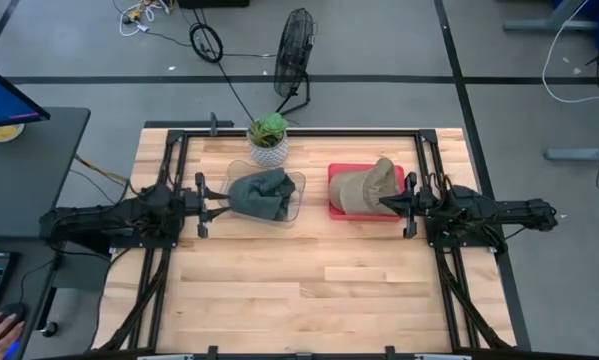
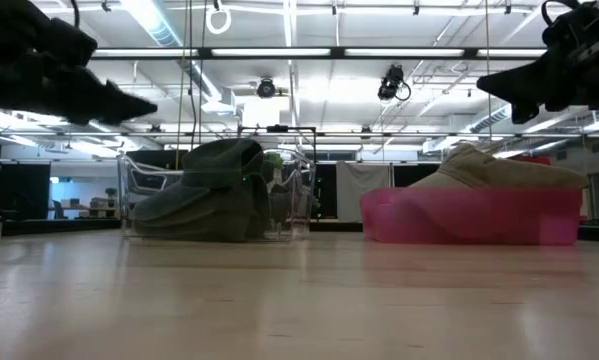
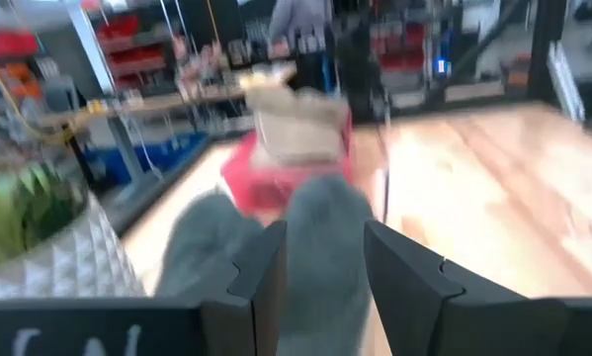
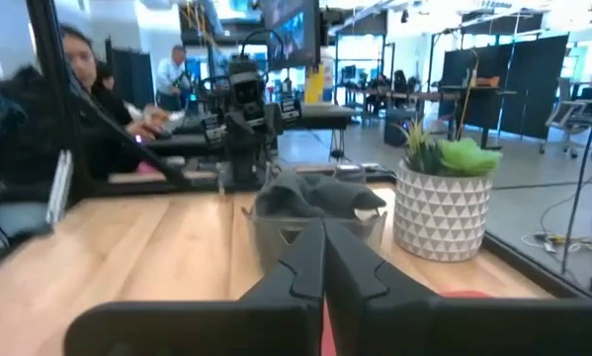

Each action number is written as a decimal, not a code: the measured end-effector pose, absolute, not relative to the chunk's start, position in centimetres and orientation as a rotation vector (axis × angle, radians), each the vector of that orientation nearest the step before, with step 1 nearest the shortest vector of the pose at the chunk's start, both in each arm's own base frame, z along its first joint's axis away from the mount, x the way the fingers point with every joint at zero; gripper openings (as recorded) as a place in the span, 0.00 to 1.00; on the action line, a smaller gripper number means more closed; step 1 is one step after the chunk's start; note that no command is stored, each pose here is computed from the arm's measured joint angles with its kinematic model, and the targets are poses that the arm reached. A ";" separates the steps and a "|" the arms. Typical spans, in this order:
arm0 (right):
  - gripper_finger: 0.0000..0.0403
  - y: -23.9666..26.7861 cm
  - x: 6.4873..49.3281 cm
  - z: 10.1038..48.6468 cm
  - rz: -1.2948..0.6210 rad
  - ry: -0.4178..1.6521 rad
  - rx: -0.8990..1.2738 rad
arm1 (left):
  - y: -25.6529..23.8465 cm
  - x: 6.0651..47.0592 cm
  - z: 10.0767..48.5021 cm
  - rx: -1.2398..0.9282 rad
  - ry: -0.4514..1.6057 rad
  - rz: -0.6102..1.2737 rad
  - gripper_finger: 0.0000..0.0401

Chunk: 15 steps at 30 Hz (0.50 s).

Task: Pick & Place hat
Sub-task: Return to Home Position

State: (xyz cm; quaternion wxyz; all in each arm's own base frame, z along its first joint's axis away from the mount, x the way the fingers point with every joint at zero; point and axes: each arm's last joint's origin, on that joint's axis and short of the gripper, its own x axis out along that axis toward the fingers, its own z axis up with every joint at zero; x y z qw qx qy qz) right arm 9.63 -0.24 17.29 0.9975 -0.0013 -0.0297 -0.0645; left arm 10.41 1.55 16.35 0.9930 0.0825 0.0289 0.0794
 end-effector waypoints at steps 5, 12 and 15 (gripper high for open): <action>0.01 -0.2 9.7 17.1 -0.130 -0.040 -0.031 | 1.5 10.4 15.8 0.078 0.107 0.159 0.35; 0.01 -0.2 9.7 17.1 -0.130 -0.041 -0.031 | 1.5 10.4 15.9 0.058 0.092 0.160 0.35; 0.01 -0.2 9.7 17.2 -0.130 -0.041 -0.031 | 1.5 10.4 15.9 0.058 0.093 0.160 0.35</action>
